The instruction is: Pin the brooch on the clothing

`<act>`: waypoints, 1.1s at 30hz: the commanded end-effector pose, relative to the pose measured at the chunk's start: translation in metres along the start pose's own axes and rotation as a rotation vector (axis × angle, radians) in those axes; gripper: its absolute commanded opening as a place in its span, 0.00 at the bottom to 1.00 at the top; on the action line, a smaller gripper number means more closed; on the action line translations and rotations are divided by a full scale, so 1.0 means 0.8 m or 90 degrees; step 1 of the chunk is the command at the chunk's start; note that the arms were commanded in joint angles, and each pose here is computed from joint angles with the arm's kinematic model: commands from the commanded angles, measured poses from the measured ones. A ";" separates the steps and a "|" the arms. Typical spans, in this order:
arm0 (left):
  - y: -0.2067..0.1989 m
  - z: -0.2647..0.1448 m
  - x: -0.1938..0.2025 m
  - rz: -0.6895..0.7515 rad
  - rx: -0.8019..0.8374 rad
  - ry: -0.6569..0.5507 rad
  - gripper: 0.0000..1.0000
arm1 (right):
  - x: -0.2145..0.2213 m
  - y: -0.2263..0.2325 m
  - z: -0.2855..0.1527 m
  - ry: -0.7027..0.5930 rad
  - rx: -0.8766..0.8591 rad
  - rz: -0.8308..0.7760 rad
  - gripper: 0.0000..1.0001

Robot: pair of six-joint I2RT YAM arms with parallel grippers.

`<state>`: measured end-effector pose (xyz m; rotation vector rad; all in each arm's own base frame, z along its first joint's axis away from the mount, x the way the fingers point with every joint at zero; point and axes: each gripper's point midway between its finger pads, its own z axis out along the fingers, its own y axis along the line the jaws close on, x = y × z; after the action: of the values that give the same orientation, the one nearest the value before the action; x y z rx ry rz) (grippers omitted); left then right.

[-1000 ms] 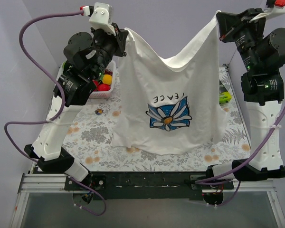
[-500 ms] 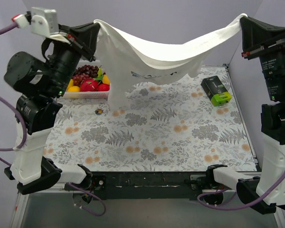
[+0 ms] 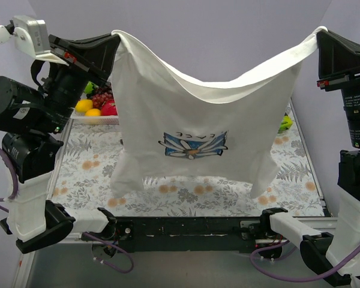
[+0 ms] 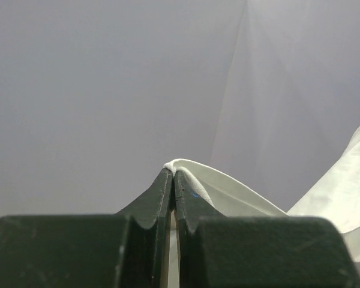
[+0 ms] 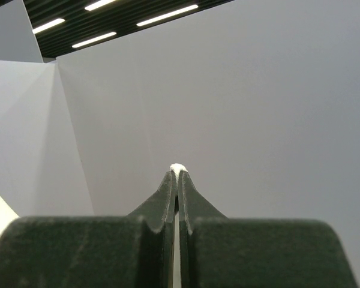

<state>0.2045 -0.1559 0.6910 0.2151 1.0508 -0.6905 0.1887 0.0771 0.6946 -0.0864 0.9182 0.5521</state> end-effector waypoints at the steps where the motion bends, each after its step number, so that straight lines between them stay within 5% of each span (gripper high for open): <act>1: 0.003 0.006 0.003 0.009 -0.006 0.004 0.00 | -0.016 -0.003 -0.001 -0.030 0.013 -0.016 0.01; 19: 0.106 0.131 0.194 0.104 -0.181 0.136 0.00 | 0.151 -0.103 0.094 0.110 0.103 -0.055 0.01; 23: 0.167 0.164 0.205 0.095 -0.227 0.124 0.00 | 0.140 -0.119 0.128 0.066 0.121 -0.067 0.01; 33: 0.172 0.198 0.111 0.132 -0.213 -0.069 0.00 | 0.102 -0.129 0.165 -0.051 0.125 -0.075 0.01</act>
<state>0.4903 -0.1868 0.5652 0.0379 1.3307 -0.2797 0.4320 0.0821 0.6046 0.0316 1.2004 0.3598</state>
